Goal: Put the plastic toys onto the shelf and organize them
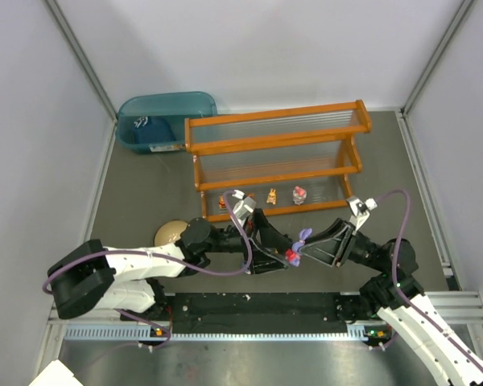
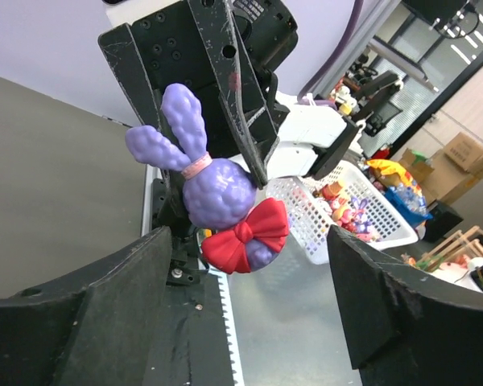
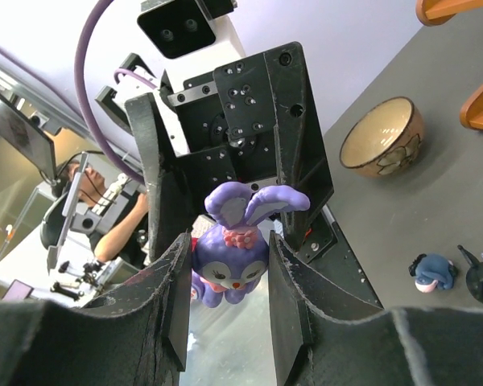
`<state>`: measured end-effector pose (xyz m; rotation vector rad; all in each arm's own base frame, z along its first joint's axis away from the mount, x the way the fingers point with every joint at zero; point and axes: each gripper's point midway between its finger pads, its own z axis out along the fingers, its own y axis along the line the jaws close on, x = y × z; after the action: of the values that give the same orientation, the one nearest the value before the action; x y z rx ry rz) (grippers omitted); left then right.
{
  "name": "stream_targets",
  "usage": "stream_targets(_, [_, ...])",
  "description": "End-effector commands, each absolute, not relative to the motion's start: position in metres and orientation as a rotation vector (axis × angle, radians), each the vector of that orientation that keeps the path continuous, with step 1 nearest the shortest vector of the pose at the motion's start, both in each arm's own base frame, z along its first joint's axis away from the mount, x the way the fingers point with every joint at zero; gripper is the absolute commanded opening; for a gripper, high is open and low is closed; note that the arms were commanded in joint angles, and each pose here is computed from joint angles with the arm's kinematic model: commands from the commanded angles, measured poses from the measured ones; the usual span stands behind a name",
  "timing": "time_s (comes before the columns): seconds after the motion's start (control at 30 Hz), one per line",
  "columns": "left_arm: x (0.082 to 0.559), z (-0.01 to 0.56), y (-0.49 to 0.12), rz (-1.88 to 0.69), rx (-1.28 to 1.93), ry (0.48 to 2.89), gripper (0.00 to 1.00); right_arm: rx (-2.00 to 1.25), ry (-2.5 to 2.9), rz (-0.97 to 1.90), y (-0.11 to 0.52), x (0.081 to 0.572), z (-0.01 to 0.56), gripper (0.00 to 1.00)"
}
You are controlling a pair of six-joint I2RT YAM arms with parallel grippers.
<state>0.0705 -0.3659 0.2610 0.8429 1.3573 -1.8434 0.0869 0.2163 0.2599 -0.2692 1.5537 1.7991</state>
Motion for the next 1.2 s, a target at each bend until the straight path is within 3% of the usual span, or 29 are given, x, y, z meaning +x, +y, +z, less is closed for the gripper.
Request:
stream_targets(0.0, [0.070,0.283,-0.360,-1.847,0.828,1.253,0.87,-0.293,1.456,1.779,0.211,0.083,0.288,0.00])
stream_targets(0.23, [0.076,0.273,-0.341,-1.771,0.740,1.317,0.99,-0.260,1.509,1.620,0.207,0.101,0.285,0.00])
stream_targets(0.37, [0.104,0.217,-0.319,-1.495,0.598,1.678,0.99,-0.210,1.619,1.354,0.193,0.127,0.269,0.00])
stream_targets(0.47, [0.126,0.194,-0.286,-1.255,0.461,1.819,0.99,-0.180,1.678,1.219,0.187,0.146,0.262,0.00])
stream_targets(0.8, [0.160,0.172,-0.209,-0.872,0.111,1.949,0.99,-0.157,1.721,0.821,0.215,0.199,0.265,0.00])
stream_targets(1.17, [0.165,0.153,-0.148,-0.664,-0.094,1.974,0.99,-0.279,1.616,0.671,0.301,0.228,0.291,0.00])
